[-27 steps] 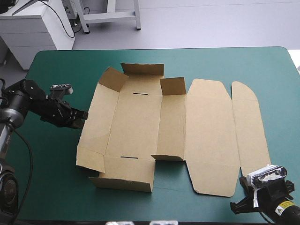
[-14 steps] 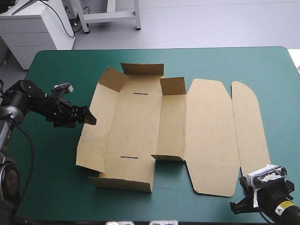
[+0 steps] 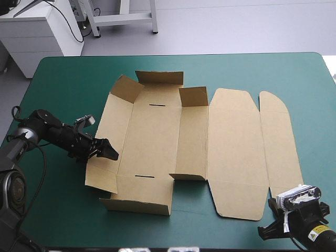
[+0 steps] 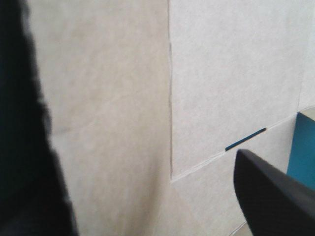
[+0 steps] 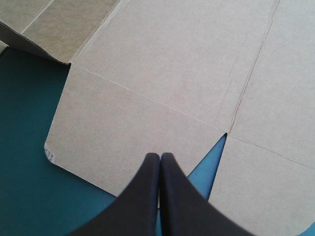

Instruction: Fold the box

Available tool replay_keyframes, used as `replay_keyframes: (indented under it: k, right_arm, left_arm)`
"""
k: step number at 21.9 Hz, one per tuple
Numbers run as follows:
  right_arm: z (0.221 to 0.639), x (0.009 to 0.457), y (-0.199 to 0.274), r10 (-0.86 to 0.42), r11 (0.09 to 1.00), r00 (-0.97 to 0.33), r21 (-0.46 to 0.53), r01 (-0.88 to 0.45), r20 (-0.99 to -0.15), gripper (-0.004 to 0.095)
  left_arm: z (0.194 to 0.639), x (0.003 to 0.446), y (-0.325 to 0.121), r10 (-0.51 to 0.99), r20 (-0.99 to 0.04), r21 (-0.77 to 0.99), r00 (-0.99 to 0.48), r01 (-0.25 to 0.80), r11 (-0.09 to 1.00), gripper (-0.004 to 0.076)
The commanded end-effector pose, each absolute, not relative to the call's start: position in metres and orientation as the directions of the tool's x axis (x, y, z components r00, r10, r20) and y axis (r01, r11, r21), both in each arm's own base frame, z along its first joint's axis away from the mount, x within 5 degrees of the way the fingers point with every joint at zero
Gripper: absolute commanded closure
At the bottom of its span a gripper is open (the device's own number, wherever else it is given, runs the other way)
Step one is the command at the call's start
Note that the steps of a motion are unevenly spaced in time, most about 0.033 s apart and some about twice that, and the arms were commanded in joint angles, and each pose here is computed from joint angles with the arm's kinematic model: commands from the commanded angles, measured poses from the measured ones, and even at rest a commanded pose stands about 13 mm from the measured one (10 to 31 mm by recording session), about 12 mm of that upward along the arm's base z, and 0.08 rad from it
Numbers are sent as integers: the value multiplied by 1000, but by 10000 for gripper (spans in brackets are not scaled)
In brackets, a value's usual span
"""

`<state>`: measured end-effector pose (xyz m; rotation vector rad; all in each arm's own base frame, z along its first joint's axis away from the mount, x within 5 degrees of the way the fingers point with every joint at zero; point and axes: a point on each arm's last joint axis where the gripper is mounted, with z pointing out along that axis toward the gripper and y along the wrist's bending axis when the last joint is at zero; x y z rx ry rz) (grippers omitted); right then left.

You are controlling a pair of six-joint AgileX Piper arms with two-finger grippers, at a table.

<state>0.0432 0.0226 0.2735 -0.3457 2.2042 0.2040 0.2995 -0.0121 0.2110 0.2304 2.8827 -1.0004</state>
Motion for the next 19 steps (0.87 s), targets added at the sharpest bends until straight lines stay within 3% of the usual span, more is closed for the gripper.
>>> replay_keyframes:
  k: [1, 5, 6, 7, 9, 15, 19]
  right_arm:
    - [285, 46, 23, -154, 949, -531, 26, -315, -834, 928]
    - [285, 46, 23, -154, 949, -531, 26, -315, -834, 928]
    - [285, 46, 24, -152, 948, -531, 27, -316, -834, 928]
    - [285, 46, 24, -152, 948, -531, 27, -316, -834, 928]
    - [285, 46, 24, -152, 948, -531, 27, -316, -834, 928]
    - [285, 46, 24, -152, 948, -531, 27, -316, -834, 928]
    - [285, 46, 24, -152, 948, -531, 27, -316, -834, 928]
  left_arm:
    - [233, 296, -20, 125, -176, -681, -976, 213, 701, 215]
    - [230, 298, -20, 118, -171, -681, -978, 204, 704, 403]
    - [229, 299, -19, 106, -182, -672, -977, 203, 712, 511]
    - [229, 300, -19, 99, -190, -667, -977, 202, 717, 556]
    - [227, 306, -16, 79, -246, -629, -966, 221, 745, 730]
    - [233, 313, -20, 35, -314, -660, -949, 245, 710, 731]
    - [245, 313, -21, 120, -320, -647, -940, 309, 697, 732]
